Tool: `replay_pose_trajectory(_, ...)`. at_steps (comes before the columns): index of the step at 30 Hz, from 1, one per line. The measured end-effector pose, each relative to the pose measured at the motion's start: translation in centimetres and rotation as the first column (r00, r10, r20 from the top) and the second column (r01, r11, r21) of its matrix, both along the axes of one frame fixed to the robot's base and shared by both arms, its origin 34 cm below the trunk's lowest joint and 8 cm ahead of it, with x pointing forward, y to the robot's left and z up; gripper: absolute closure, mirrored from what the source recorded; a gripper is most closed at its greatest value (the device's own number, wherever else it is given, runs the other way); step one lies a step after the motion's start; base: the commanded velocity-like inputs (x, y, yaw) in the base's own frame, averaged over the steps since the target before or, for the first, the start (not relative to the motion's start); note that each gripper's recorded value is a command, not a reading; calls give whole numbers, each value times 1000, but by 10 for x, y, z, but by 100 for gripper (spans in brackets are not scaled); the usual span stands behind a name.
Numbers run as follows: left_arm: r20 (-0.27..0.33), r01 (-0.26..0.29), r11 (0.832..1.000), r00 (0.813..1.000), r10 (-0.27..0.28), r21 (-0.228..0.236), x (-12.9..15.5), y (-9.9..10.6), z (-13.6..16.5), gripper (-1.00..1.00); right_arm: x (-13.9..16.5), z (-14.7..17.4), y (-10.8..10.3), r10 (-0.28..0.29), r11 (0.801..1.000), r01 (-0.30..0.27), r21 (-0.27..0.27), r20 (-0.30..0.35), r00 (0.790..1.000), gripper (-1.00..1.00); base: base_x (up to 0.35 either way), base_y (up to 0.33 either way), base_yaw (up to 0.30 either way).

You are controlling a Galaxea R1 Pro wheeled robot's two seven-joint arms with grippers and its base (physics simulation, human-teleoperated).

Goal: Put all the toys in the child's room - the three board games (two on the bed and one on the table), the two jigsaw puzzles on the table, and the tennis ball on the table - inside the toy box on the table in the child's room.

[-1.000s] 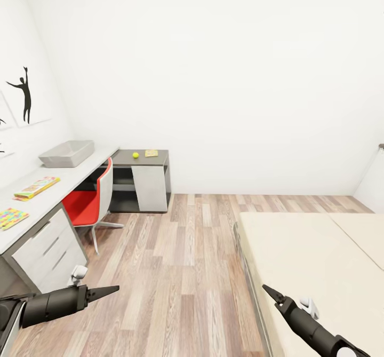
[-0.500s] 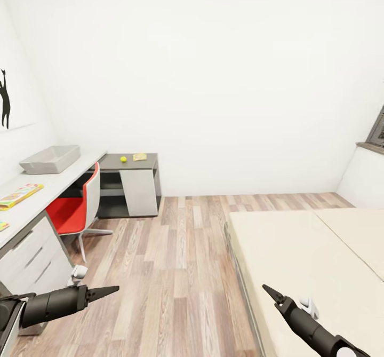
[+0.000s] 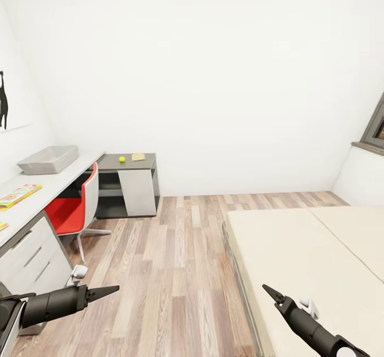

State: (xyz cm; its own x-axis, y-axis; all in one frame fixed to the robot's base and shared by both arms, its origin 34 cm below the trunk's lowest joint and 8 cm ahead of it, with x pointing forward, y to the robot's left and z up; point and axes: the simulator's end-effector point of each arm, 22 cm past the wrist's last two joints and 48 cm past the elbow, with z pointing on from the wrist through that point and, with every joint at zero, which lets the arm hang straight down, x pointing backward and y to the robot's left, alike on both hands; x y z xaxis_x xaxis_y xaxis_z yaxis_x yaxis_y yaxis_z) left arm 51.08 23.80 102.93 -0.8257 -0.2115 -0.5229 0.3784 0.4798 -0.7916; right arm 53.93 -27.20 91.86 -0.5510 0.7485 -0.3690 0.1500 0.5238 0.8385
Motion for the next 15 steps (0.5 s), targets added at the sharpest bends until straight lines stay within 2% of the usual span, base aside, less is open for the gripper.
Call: replay_pose_trajectory(15, 0, 0, 1000, 1000, 0, 0, 0, 0, 0, -100, 0, 0, 0, 0, 1000, 0, 0, 0, 1000, -100, -36, -12, -1)
